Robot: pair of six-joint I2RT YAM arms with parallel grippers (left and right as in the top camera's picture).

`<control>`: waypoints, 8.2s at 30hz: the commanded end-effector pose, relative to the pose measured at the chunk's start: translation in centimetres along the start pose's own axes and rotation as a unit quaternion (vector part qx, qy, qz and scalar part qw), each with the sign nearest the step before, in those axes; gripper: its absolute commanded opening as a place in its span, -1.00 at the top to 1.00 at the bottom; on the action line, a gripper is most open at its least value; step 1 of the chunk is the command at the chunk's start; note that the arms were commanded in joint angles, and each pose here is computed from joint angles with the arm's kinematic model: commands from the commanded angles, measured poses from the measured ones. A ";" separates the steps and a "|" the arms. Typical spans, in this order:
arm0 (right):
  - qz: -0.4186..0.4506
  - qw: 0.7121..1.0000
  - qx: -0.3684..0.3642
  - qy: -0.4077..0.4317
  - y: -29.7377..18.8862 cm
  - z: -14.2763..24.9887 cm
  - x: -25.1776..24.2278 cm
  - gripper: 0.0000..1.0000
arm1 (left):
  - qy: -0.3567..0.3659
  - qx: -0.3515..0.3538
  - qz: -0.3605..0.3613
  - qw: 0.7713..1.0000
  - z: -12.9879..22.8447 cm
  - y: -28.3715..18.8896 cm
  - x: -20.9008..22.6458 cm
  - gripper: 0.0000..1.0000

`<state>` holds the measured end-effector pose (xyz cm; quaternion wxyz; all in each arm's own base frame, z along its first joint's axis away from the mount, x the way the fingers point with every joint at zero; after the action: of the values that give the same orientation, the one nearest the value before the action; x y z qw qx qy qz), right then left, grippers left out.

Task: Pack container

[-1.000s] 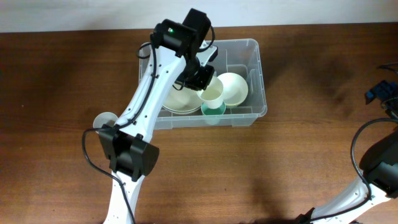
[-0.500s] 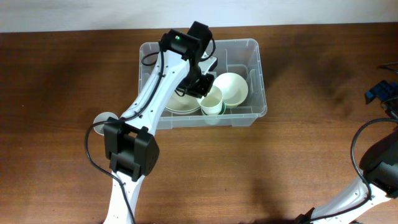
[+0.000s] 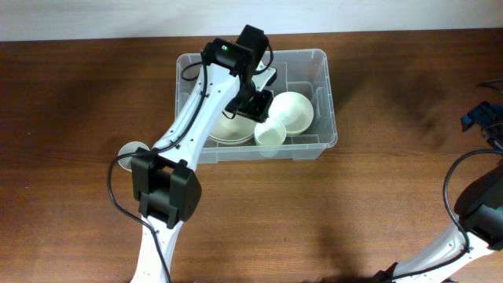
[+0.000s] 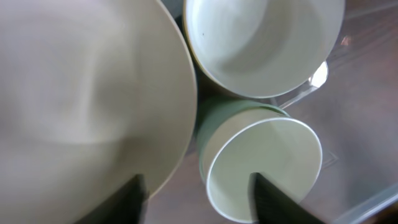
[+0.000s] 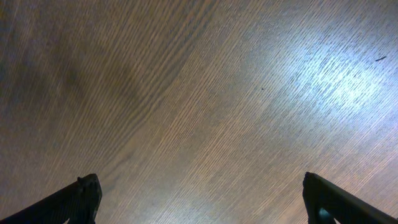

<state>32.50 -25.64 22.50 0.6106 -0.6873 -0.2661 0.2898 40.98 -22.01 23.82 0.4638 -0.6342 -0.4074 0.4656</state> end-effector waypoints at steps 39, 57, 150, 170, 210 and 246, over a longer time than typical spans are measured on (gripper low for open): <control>0.004 1.000 -0.002 0.004 -0.2 0.1 -0.1 -0.98 | -0.491 -0.026 -0.151 0.858 12.9 -8.1 24.6 -0.99; 0.004 1.000 -0.002 0.004 -0.2 0.1 -0.1 -0.98 | -0.549 0.033 -0.138 0.824 17.3 -0.3 27.3 -0.99; 0.004 1.000 -0.002 0.004 -0.2 0.1 -0.1 -0.98 | -0.144 -0.169 -0.142 0.965 0.3 -9.6 5.7 -0.99; 0.004 1.000 -0.002 0.004 -0.2 0.1 -0.1 -0.98 | -0.306 -0.292 -0.123 0.898 14.5 -22.6 14.6 -0.99; 0.004 1.000 -0.002 0.004 -0.2 0.1 -0.1 -0.98 | -0.055 -0.473 -0.099 0.874 23.3 -7.9 14.1 -0.99; 0.004 1.000 -0.002 0.004 -0.2 0.1 -0.1 -0.98 | -0.043 -0.637 -0.106 0.763 31.1 -0.3 16.0 -0.99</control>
<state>32.48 -25.62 22.45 0.6114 -0.6866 -0.2657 0.2901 14.63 -0.18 16.63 -0.0227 -0.7093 -0.7000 0.0798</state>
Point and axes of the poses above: each gripper's point midway between its finger pads, its own y axis out along the fingers, its own x axis along the line the jaws close on, z = x × y, the point moved 10 cm from there along -y, back along the fingers, and after that the axes turned 15 degrees about -y, right-handed, at the moved point
